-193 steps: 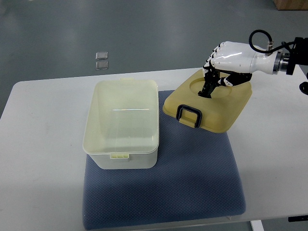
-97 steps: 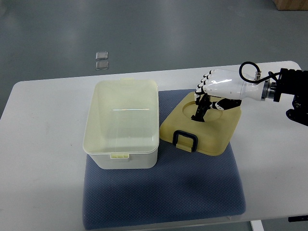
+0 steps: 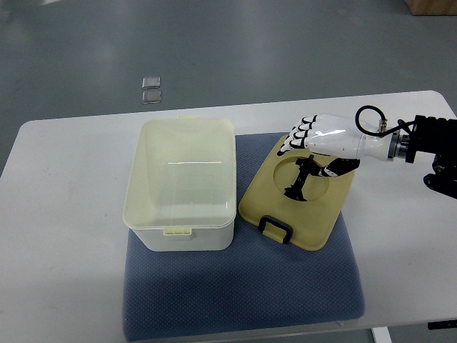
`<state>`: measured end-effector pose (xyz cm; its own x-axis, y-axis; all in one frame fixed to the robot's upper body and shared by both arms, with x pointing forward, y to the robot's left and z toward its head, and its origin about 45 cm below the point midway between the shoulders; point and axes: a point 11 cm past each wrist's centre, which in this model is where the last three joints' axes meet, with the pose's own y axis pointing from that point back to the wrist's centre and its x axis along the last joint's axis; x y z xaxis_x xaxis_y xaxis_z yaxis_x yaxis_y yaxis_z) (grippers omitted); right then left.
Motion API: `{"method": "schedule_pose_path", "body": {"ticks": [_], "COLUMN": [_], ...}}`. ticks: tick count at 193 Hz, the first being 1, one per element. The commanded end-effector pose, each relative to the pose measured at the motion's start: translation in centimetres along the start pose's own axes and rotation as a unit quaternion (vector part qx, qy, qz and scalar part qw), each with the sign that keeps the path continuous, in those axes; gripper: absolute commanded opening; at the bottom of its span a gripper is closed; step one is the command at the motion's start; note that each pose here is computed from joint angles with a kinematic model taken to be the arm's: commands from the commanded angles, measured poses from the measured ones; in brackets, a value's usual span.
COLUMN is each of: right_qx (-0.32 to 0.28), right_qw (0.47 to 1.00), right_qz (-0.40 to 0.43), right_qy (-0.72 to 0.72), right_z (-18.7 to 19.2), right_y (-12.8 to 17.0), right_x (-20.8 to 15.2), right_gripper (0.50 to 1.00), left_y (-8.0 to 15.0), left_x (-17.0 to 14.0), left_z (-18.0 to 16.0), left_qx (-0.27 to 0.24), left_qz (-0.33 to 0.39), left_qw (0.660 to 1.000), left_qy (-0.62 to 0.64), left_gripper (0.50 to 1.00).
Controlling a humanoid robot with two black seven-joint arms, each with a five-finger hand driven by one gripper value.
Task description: Open white storage box with right hand
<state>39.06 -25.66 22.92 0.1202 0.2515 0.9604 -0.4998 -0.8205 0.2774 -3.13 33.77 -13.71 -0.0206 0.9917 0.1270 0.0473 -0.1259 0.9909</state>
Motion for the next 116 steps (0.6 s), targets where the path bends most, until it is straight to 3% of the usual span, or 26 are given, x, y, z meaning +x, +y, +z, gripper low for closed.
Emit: {"method": "schedule_pose_path", "body": {"ticks": [1, 21, 70, 116], "right_qx": [-0.009, -0.031, -0.088, -0.034], "right_qw": [1.0, 0.999, 0.988, 0.919], "right_qz": [-0.005, 0.004, 0.094, 0.241], "right_qy": [0.003, 0.008, -0.081, -0.31], "right_z": [0.5, 1.8, 5.4, 6.0], "right_y": [0.8, 2.0, 3.0, 2.9], "right_x": [-0.1, 1.0, 9.0, 14.1], "right_gripper": [0.807, 0.807, 0.807, 0.809], "left_y": [0.0, 0.0, 0.0, 0.0], "left_x": [0.0, 0.0, 0.0, 0.0], "left_z": [0.0, 0.0, 0.0, 0.0], "left_qx": [0.0, 0.0, 0.0, 0.0], "left_qz": [-0.001, -0.001, 0.0, 0.0], "left_qw": [1.0, 1.0, 1.0, 1.0], "left_qy": [0.0, 0.0, 0.0, 0.0], "left_gripper": [1.0, 1.0, 1.0, 1.0]}}
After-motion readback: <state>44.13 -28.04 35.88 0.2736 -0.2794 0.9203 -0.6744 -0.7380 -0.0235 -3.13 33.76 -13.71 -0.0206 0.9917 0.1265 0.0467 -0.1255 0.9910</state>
